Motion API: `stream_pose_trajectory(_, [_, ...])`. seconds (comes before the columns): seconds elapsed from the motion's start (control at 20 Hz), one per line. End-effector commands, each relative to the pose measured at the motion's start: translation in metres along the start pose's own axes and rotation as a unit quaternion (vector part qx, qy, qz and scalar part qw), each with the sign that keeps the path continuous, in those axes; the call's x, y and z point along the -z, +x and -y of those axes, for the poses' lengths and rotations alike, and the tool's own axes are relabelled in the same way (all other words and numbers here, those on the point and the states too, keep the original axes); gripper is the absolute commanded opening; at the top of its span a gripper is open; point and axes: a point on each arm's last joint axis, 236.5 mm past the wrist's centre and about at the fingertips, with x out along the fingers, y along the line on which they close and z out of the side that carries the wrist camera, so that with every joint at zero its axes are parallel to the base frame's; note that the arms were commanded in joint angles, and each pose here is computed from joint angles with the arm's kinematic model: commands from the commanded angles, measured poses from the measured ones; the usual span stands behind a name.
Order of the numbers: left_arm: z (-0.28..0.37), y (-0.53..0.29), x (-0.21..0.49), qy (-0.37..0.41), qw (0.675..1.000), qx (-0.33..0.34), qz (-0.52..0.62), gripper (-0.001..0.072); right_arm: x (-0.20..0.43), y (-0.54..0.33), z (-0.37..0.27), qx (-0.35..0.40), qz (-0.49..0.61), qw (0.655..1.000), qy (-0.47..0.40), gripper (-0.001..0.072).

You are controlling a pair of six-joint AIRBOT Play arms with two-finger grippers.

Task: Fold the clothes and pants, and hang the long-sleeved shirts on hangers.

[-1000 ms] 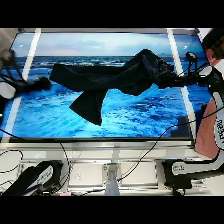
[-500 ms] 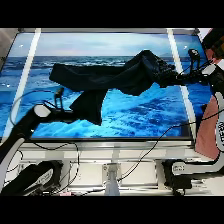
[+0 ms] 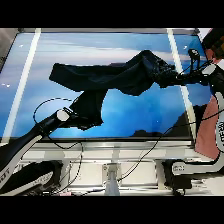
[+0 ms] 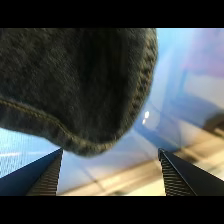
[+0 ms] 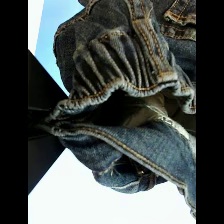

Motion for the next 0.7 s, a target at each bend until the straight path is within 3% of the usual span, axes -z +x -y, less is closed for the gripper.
stream_pose_trajectory(0.0, [-0.002,0.004,-0.020,-0.015,0.999,-0.003,0.043,0.0700,0.000,0.000,0.000,0.000,0.000,1.000,0.001,0.0054])
stream_pose_trajectory(0.15, [-0.005,0.002,-0.040,-0.013,0.996,-0.009,0.086,0.0661,0.001,-0.001,-0.001,-0.001,-0.002,1.000,0.001,0.0054])
stream_pose_trajectory(0.3, [-0.006,0.001,-0.047,-0.013,0.995,-0.011,0.101,0.0344,0.005,-0.001,-0.003,-0.005,-0.010,1.000,0.001,0.0054])
stream_pose_trajectory(0.4, [-0.006,0.001,-0.047,-0.012,0.995,-0.011,0.101,0.0040,0.005,-0.001,-0.003,-0.006,-0.012,1.000,0.002,0.0054])
stream_pose_trajectory(0.65, [0.018,-0.028,-0.073,0.078,0.988,0.006,0.135,0.0035,-0.016,-0.027,-0.007,0.000,0.024,1.000,-0.003,0.0054])
